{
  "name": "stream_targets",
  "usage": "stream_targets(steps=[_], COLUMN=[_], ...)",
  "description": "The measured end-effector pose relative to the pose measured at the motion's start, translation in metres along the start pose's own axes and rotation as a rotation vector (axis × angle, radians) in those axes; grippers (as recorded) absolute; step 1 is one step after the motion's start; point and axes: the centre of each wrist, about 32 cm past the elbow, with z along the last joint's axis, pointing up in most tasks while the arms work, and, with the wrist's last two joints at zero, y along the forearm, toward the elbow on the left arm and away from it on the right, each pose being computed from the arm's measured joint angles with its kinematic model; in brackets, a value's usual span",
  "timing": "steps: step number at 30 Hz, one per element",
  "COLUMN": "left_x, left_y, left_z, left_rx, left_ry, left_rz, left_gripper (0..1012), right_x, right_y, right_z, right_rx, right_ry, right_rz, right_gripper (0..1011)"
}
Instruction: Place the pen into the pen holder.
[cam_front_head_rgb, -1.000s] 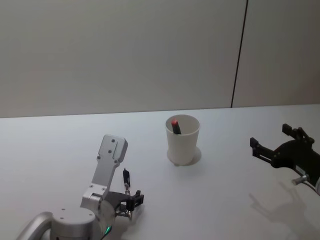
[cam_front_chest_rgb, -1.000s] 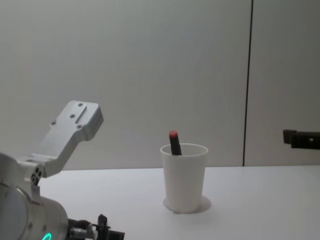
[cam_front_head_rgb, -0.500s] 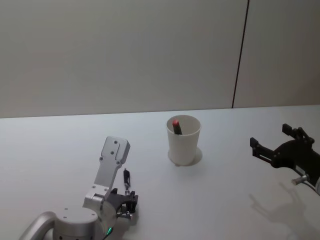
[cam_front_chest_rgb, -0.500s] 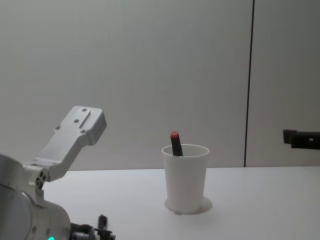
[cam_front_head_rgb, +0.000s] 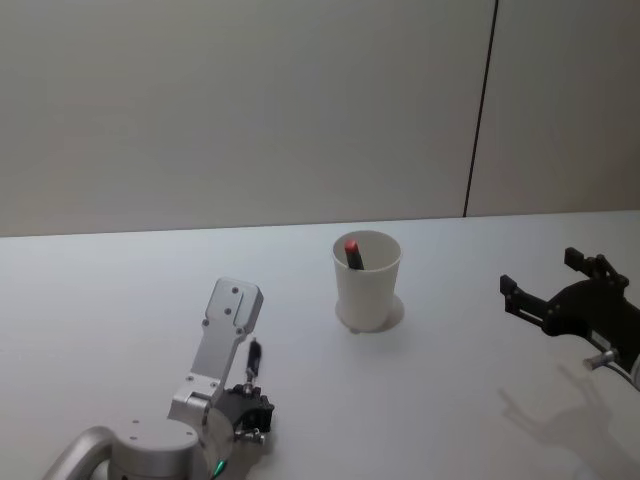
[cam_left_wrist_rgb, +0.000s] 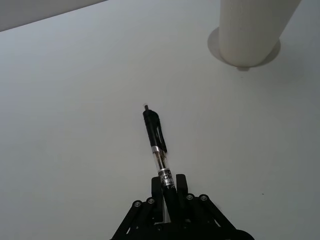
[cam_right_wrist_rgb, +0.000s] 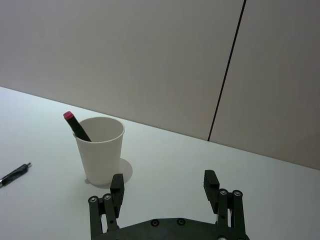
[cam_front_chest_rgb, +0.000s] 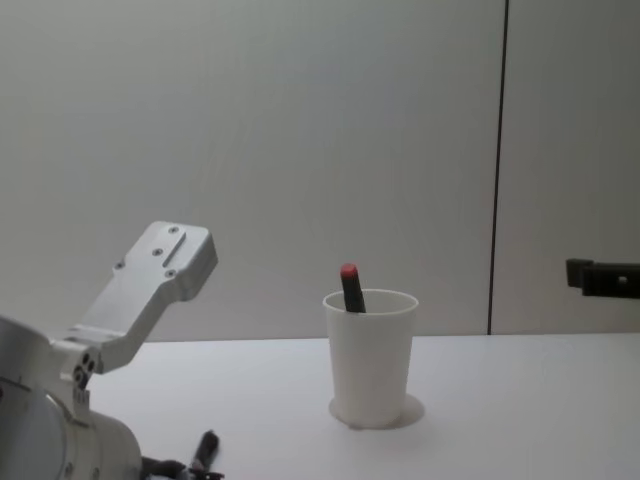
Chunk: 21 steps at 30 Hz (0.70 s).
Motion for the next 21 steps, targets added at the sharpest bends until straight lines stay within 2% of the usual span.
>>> stream_targets(steps=[14,21], left_x=[0.0005,0.0028], left_y=[0.0006,0.0016], left_z=[-0.0005,0.0008], left_rx=[0.001,-0.020], left_ry=[-0.003,-0.003], left_rz=[0.003,0.017], left_gripper=[140,139], right_x=[0.0000,0.0000], right_y=[0.0000,0.0000], right_z=[0.0000,0.0000], right_rx=[0.000,0.000], right_ry=[0.000,0.000], right_rz=[0.000,0.000], right_gripper=[1001,1001])
